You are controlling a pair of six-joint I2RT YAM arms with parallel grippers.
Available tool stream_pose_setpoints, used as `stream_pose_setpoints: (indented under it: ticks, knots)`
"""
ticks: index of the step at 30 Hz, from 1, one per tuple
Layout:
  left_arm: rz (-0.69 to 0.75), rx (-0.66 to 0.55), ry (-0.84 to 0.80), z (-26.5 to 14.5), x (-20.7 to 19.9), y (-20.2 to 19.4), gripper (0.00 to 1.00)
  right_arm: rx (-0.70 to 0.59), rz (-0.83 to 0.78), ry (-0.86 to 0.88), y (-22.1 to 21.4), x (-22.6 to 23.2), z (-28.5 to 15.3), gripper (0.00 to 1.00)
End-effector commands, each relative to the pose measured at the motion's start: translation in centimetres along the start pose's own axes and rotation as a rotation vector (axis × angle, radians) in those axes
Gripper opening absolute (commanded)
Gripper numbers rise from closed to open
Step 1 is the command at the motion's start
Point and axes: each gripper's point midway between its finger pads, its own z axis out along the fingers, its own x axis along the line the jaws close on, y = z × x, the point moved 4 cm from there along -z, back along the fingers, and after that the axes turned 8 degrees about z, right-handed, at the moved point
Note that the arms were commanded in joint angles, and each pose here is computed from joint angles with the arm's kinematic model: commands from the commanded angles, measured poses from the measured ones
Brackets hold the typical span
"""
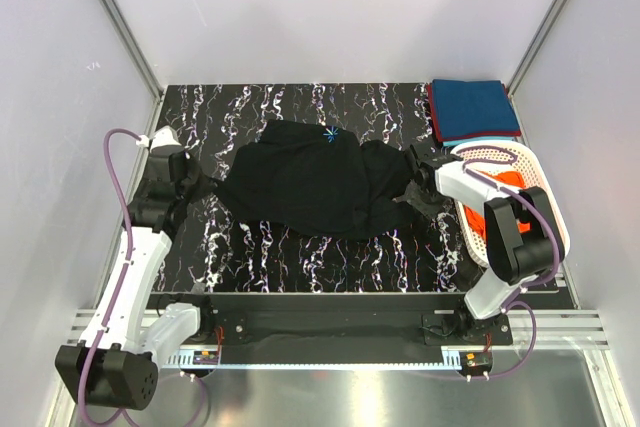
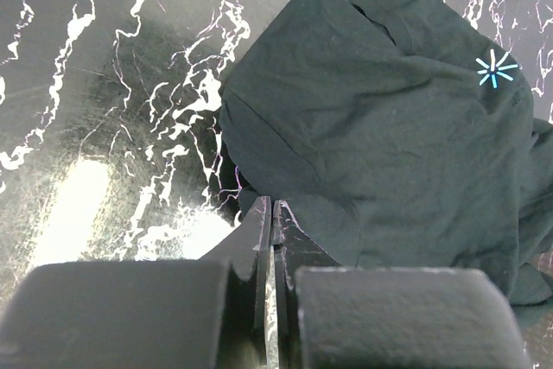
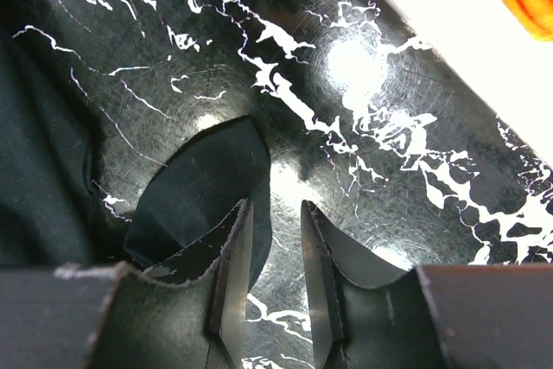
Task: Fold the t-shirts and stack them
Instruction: Flatten the tshirt out
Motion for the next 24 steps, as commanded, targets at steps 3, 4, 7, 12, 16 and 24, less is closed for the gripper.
stream_pose_setpoints:
  ticks: [3,4,7,12,16,24]
  knots:
    - [-0.018,-0.070,-0.050,-0.2,-0.9,1.7,0.00,-0.057,0.039,-0.016,1.2,1.0,0.7,0.36]
    - [-0.018,-0.071,-0.051,-0.2,-0.9,1.8,0.00,-0.070,0.040,-0.010,1.4,1.2,0.9,0.36]
    - [-0.023,-0.067,-0.056,-0.1,-1.0,1.6,0.00,-0.077,0.020,-0.018,1.4,1.5,1.6,0.36]
    - [-0.021,-0.056,-0.051,0.2,-0.9,1.2,0.00,-0.060,0.000,-0.057,0.7,1.1,2.9,0.34]
    - [-0.020,-0.060,-0.058,0.2,-0.9,1.3,0.00,-0.050,-0.023,-0.066,0.3,0.9,3.8,0.27]
    - [-0.015,-0.083,-0.039,-0.1,-0.7,1.7,0.00,-0.059,-0.029,-0.016,0.8,1.3,2.5,0.00]
